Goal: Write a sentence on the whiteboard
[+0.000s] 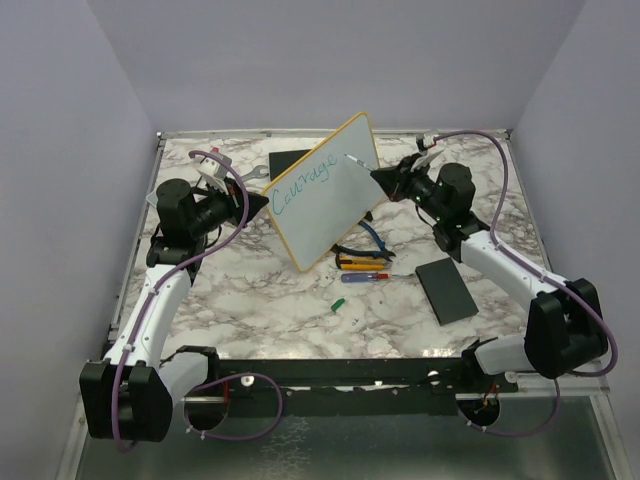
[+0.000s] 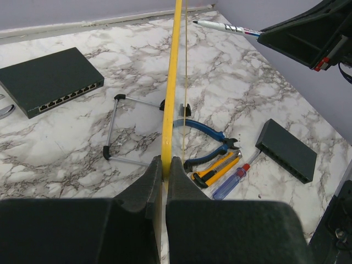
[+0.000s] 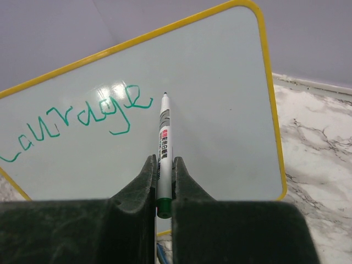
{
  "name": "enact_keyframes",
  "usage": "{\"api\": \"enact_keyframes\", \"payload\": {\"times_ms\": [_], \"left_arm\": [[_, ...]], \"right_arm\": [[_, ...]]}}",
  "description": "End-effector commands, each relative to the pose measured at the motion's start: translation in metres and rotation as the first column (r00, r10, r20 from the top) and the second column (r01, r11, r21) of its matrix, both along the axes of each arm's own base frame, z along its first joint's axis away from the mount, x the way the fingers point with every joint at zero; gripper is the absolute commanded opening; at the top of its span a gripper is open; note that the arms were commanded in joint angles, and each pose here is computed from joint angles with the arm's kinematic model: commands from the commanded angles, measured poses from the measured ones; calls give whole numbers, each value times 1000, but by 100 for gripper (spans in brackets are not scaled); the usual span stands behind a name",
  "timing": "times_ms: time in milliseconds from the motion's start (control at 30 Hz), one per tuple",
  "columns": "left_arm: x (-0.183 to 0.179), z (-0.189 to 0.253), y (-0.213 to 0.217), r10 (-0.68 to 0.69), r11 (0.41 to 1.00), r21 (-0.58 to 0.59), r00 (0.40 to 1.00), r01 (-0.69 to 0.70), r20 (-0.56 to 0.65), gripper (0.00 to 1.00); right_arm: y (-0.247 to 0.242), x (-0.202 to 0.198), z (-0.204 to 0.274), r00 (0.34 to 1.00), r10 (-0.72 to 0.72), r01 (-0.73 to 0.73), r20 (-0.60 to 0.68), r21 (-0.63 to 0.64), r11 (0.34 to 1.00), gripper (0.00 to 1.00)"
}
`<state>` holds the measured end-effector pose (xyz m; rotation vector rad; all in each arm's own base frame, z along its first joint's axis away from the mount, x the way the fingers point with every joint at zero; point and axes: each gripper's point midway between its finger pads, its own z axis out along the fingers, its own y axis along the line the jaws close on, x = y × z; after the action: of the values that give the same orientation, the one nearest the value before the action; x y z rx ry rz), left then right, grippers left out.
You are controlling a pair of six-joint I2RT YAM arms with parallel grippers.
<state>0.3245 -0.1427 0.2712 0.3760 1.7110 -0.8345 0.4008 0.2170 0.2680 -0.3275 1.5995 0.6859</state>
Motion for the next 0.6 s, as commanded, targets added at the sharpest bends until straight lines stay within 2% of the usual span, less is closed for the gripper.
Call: {"api": "enact_keyframes", "payload": {"times_ms": [0, 567], "left_arm": [[0, 6, 2, 9, 1000, 14, 999, -9, 48, 0], [-1, 6, 2, 2, 1000, 14, 999, -2, 50, 0]], "right_arm": [[7, 8, 16, 999, 23, -24, 45, 22, 999, 1], [11, 25, 13, 999, 10, -11, 44, 17, 1000, 1]]}}
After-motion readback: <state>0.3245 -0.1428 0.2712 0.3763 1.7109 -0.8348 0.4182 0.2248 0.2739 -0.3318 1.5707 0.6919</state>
